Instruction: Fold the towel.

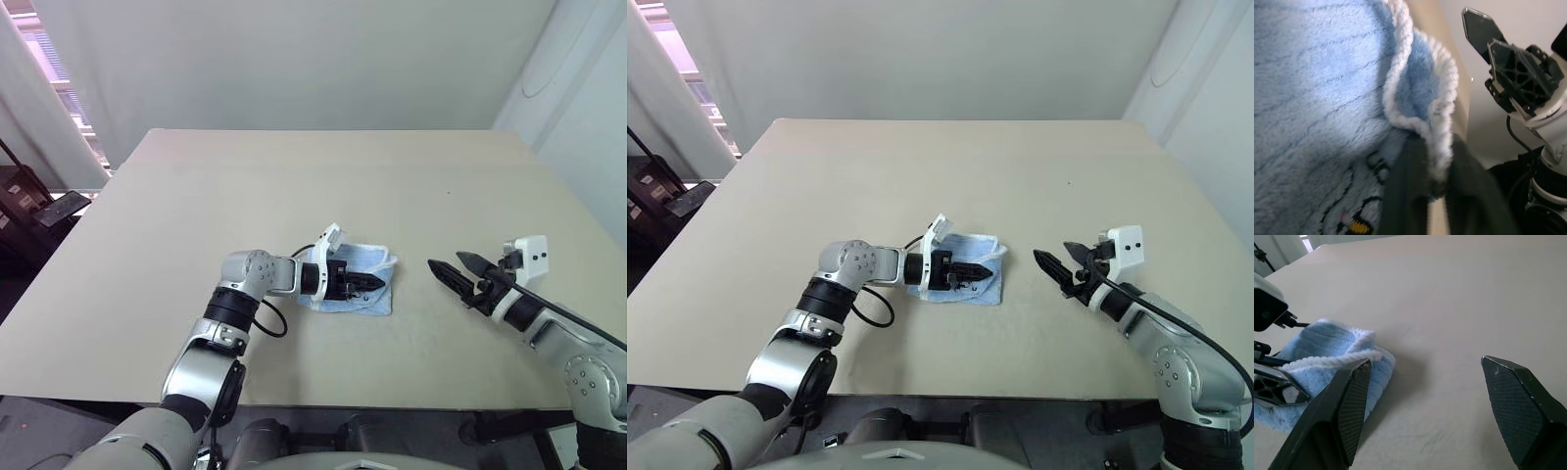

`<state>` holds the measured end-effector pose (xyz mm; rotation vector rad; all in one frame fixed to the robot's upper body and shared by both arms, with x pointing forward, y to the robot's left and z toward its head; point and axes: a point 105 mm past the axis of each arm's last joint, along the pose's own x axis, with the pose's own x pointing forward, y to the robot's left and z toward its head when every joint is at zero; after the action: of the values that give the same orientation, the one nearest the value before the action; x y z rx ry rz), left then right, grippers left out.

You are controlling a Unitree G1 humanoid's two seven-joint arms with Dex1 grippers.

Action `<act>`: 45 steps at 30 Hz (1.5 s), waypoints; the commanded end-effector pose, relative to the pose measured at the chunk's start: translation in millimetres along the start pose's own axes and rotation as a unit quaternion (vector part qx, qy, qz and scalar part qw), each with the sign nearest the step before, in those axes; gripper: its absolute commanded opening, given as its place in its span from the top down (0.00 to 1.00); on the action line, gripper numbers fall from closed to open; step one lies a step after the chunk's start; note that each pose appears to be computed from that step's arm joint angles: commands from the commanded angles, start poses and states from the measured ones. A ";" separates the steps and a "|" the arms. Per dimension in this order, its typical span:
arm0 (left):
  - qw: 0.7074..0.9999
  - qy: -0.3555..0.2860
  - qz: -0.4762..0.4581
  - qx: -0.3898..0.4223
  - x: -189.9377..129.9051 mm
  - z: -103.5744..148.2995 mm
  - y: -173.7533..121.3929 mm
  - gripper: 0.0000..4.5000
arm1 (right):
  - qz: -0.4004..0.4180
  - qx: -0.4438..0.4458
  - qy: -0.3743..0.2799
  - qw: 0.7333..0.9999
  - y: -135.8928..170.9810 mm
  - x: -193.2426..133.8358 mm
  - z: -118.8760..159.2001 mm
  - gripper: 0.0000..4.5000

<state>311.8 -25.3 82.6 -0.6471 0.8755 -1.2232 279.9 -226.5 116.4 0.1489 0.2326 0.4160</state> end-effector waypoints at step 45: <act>0.919 0.000 0.034 0.393 -55.7 -1.7 72.0 1.00 | 0.222 0.059 0.109 0.967 67.4 87.6 -74.0 0.99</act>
<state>341.2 45.4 38.1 0.0006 0.3195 -1.3769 313.5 -124.7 44.1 0.2796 0.4386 0.8597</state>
